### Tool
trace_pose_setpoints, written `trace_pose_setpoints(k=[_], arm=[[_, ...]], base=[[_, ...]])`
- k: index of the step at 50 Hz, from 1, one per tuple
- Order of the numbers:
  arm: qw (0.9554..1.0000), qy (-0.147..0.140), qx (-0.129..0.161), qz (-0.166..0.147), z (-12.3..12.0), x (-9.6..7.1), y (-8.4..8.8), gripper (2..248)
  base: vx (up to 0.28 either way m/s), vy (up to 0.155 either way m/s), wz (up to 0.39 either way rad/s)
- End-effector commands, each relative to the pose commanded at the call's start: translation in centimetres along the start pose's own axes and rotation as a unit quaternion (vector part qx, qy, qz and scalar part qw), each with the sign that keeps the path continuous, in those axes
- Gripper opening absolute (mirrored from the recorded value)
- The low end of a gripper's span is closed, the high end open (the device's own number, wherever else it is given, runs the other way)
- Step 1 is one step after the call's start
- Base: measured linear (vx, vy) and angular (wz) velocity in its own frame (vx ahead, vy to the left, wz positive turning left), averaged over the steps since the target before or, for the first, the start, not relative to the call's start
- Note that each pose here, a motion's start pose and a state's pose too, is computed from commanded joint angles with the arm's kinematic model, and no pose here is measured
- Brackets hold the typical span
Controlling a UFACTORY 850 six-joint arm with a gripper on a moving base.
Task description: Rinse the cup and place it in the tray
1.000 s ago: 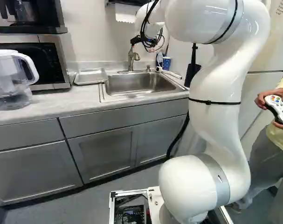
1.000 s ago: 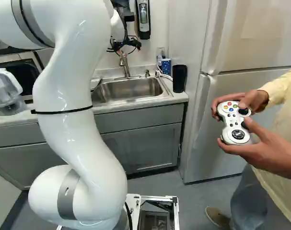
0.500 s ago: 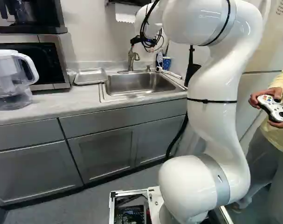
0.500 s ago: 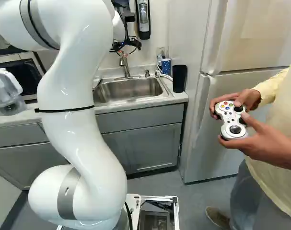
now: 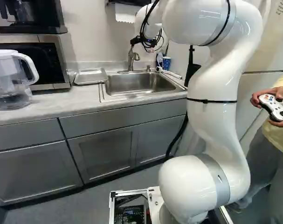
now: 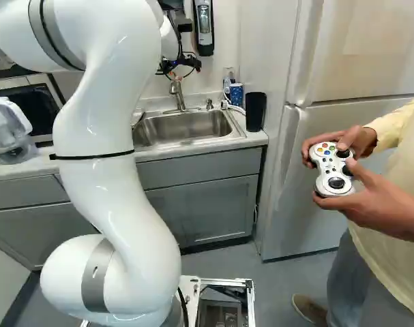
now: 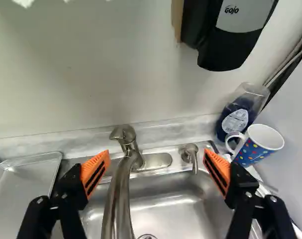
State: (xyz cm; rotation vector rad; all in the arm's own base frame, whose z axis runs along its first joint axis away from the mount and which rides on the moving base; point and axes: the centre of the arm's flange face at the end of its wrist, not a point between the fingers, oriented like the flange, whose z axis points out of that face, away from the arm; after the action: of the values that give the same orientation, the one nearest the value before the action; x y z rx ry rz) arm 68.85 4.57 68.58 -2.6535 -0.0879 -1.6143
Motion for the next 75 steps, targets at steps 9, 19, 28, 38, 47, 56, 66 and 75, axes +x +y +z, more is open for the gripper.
trace_pose_setpoints(k=[9,19,28,38,47,56,66,75], arm=[[0.9999,-0.011,0.000,0.000,0.7,-0.7,0.0,247],[0.9999,-0.015,0.000,0.000,0.9,-0.7,0.0,247],[0.9998,-0.019,0.000,0.000,1.2,-0.7,0.0,247],[0.9998,-0.022,0.000,0.000,1.6,-0.7,0.1,247],[0.9998,-0.020,-0.001,0.000,2.0,-0.5,0.1,247],[0.9998,-0.019,-0.001,0.000,2.5,-0.3,0.1,247],[0.9999,-0.017,-0.001,0.001,3.0,-0.2,0.2,247],[0.9999,-0.015,-0.001,0.001,3.6,0.0,0.2,247]], base=[[0.000,0.000,0.000],[0.000,0.000,0.000],[0.000,0.000,0.000],[0.000,0.000,0.000],[0.000,0.000,0.000],[0.000,0.000,0.000],[0.000,0.000,0.000],[0.000,0.000,0.000]])
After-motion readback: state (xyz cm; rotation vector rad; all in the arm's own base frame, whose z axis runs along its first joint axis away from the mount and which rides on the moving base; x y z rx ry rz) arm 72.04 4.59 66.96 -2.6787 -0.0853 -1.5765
